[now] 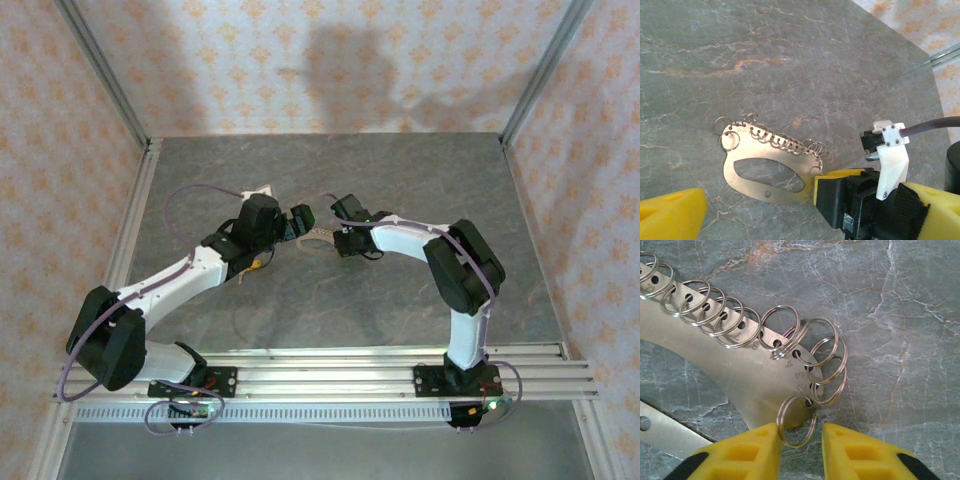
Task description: Put the keys on the keyring
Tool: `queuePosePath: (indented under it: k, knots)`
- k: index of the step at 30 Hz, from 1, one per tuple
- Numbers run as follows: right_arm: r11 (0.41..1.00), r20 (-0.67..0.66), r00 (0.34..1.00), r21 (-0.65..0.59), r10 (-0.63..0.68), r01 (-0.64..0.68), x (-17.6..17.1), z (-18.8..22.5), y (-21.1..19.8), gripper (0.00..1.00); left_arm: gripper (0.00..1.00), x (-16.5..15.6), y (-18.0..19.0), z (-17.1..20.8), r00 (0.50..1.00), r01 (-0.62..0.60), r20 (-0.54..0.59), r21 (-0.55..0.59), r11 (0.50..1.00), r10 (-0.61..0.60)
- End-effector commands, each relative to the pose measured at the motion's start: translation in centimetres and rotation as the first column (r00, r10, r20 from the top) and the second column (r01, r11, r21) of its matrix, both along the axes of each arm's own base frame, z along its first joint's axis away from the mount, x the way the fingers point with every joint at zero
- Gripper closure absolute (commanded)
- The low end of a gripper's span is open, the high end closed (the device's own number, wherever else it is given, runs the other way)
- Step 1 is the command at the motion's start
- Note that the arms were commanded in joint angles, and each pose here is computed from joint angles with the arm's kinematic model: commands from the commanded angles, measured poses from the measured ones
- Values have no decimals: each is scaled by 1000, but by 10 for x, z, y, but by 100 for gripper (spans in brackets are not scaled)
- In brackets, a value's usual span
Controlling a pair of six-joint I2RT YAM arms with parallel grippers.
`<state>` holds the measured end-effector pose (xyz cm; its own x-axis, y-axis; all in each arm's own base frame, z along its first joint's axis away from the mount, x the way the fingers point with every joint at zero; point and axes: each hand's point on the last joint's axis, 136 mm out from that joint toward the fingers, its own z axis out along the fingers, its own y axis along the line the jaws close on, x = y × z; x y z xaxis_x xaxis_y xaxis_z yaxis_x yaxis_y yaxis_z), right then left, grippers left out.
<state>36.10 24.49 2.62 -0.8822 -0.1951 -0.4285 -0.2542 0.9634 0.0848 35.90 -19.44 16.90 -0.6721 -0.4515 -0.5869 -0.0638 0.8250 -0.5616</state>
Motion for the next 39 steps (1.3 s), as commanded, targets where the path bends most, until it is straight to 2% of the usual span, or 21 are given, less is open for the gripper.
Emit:
queuePosePath:
  k: [1,28,35,39]
  knots:
    - [999,27,1000,-34,-6,7,7,7,-3,75,2,-1,6,-4,1000,-14,-4,19,1000,14]
    - [999,35,999,-36,-2,4,11,9,-1,77,2,0,4,-6,1000,-12,-8,4,1000,12]
    - [999,34,999,-40,-2,3,10,9,-2,85,2,0,3,-6,1000,-11,-8,2,1000,11]
    - [999,33,999,-42,-2,4,9,9,-3,85,2,0,4,-6,1000,-12,-8,2,1000,12]
